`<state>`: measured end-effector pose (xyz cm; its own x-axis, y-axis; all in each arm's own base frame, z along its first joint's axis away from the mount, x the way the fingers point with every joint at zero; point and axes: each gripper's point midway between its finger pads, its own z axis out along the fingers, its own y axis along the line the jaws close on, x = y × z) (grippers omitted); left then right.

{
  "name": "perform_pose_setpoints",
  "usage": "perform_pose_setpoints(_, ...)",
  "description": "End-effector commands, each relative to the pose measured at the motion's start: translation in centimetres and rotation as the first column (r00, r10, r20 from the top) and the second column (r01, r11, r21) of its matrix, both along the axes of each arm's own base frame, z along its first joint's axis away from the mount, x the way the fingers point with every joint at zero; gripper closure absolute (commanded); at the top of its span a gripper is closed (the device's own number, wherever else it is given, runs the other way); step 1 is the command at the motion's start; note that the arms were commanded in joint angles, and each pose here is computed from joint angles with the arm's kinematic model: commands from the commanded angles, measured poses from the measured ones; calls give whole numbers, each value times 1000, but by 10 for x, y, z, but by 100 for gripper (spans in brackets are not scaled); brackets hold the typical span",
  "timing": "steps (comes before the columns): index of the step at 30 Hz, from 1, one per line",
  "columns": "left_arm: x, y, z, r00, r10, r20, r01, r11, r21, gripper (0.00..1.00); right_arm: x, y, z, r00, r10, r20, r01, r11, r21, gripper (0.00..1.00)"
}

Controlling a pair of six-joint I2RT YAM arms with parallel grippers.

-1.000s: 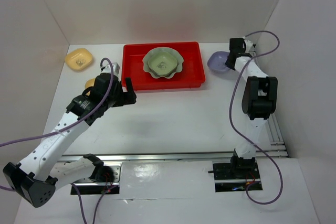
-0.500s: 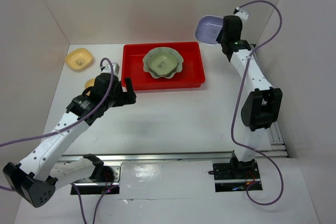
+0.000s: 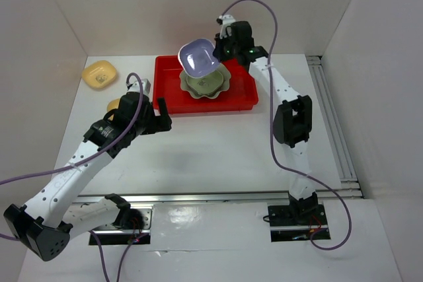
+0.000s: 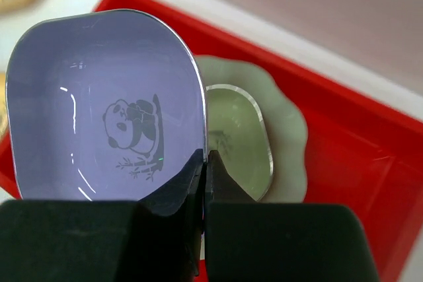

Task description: Place the plates into the plastic bin on the countertop

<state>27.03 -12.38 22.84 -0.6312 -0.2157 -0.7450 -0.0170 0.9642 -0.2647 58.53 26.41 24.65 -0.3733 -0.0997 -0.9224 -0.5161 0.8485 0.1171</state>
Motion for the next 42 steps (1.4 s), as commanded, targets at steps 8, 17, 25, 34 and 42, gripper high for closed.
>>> perform_pose_setpoints(8,4,-2,11,1000,-2,26,3,1000,-18,1,19,-8,-44,1000,-13,0,13,994,-105,100)
perform_pose_setpoints(17,4,-2,11,1000,-2,26,3,1000,-18,1,26,-11,-74,998,-45,-41,39,990,-137,95)
perform_pose_setpoints(25,4,0,11,1000,5,29,-5,1000,-13,1,28,-3,-72,999,-43,-32,40,993,-115,69)
perform_pose_setpoints(34,7,14,0,990,139,-1,-139,990,-5,1,11,3,41,989,-72,131,62,995,76,0)
perform_pose_setpoints(42,30,72,-40,906,400,-141,-404,915,-4,1,-79,-43,160,930,-286,230,227,941,249,0)
